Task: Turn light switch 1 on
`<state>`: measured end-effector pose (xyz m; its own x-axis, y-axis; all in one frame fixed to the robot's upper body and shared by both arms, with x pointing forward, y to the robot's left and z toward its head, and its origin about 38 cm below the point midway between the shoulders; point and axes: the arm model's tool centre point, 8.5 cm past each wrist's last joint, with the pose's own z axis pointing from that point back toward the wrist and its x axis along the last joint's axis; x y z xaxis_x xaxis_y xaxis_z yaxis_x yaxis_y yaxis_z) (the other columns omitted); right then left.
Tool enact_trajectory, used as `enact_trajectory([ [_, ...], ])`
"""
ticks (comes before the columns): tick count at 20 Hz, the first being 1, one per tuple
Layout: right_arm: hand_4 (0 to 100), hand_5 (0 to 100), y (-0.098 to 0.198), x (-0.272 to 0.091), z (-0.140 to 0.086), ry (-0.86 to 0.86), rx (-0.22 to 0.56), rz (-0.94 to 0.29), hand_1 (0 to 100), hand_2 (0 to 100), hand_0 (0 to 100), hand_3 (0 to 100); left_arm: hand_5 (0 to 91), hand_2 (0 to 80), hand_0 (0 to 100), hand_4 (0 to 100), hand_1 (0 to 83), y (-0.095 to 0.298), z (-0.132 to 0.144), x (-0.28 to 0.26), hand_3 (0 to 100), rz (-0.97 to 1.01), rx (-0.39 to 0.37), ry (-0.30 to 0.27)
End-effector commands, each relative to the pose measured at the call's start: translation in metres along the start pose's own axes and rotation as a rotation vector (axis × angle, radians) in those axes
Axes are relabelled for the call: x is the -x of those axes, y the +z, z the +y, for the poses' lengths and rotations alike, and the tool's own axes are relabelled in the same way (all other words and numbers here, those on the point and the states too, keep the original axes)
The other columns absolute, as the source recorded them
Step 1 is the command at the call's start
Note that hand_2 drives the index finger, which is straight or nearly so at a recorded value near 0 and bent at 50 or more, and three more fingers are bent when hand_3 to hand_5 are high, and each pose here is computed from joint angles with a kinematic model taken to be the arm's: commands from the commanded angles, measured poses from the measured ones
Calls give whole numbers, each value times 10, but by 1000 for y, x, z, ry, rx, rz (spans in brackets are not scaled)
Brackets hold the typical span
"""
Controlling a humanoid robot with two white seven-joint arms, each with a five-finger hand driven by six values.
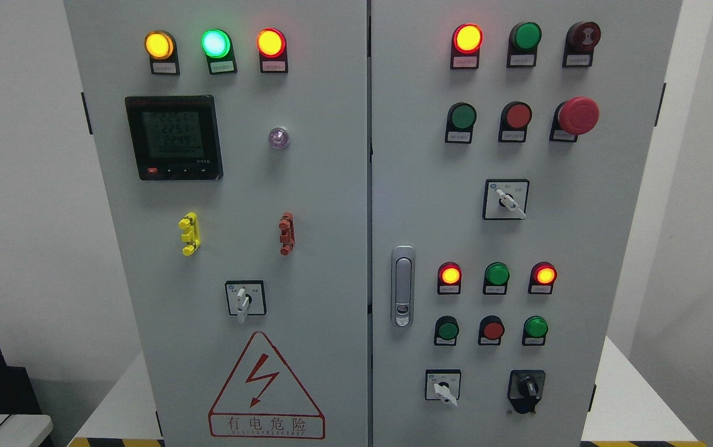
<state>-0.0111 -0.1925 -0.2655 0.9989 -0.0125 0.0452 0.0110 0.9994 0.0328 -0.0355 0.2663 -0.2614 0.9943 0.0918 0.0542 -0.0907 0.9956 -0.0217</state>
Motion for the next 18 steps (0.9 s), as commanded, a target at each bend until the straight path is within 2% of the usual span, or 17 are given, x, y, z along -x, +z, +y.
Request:
enact_trajectory([
  [1, 0, 0, 0, 0, 1, -6, -3, 1, 389, 0, 120, 0, 0, 0, 434, 0, 49, -1, -7, 0, 0, -1, 5, 2],
  [18, 0, 0, 0, 0, 1, -6, -3, 1, 389, 0, 120, 0, 0, 0, 432, 0, 51, 0, -1, 2, 0, -24, -14, -2],
])
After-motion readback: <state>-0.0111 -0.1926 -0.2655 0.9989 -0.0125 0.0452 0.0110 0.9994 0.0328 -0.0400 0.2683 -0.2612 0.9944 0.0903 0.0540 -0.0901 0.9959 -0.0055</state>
